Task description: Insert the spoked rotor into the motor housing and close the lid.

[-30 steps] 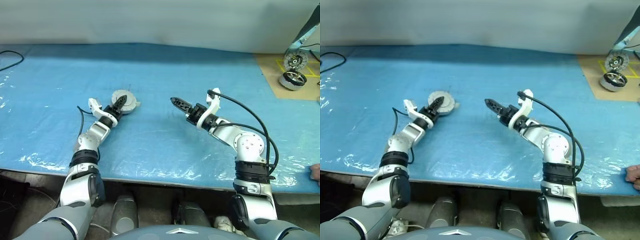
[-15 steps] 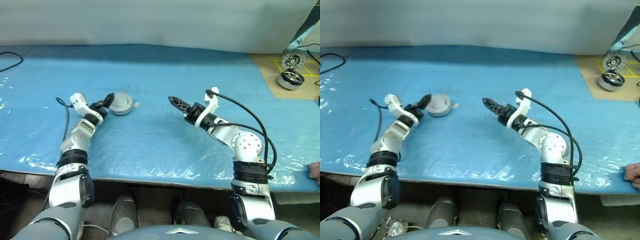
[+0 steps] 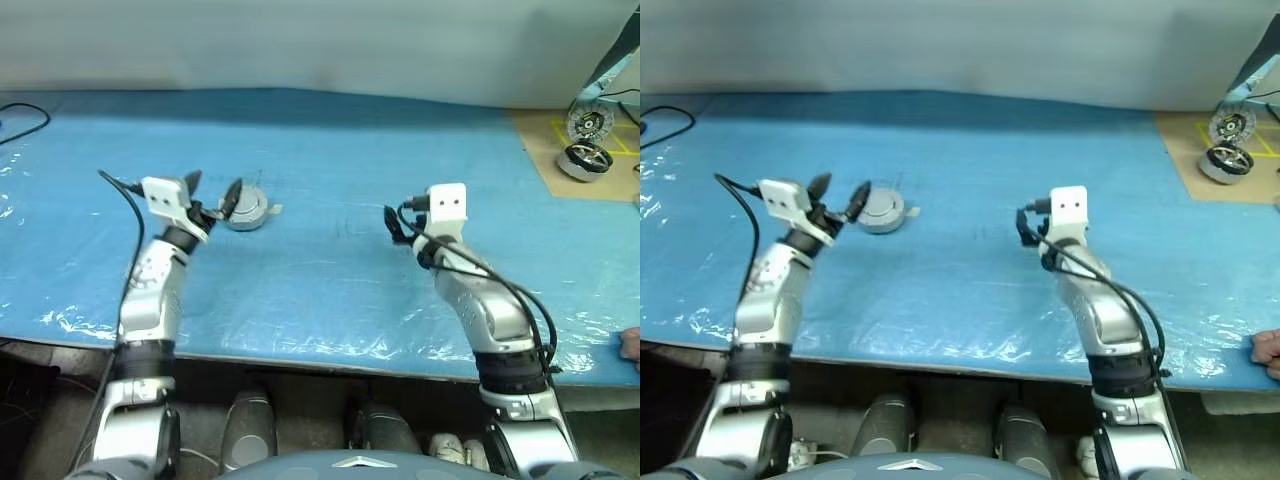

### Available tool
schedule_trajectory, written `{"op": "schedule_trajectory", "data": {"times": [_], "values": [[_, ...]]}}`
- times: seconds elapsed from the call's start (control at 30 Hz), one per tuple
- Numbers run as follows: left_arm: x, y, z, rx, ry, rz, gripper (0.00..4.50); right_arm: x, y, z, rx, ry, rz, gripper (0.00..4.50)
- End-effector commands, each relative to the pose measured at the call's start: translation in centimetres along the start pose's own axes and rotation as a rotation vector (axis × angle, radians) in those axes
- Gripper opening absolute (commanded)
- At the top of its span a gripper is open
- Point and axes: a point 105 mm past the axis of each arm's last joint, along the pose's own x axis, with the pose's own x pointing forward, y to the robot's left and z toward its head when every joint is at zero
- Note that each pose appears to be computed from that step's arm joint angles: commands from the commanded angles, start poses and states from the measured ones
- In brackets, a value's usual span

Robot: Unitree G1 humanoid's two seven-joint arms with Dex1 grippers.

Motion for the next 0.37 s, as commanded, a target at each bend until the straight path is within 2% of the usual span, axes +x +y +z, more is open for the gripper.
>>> {"op": "schedule_trajectory", "data": {"times": [0.03, 0.1, 0.17, 0.27, 0.37], "values": [[-1.0, -1.0, 0.3, -0.008, -0.005, 0.054, 4.48, -1.1, -1.6, 0.6, -0.056, -0.073, -0.128, 4.34], [-1.9, -2.4, -0.3, -0.031, 0.02, 0.006, 4.48, -2.0, -2.1, 1.0, -0.123, -0.124, -0.184, 4.34], [-2.4, -2.4, -0.7, -0.064, 0.044, 0.03, 4.48, -2.8, -2.6, 0.4, -0.126, -0.121, -0.23, 4.34], [-2.4, -2.4, 0.0, -0.031, 0.037, 0.016, 4.48, -3.7, -2.2, 0.3, -0.179, -0.139, -0.228, 4.34], [-2.2, -2.4, 0.4, -0.031, 0.033, 0.016, 4.48, -3.8, -1.8, 0.1, -0.156, -0.134, -0.222, 4.34]]}}
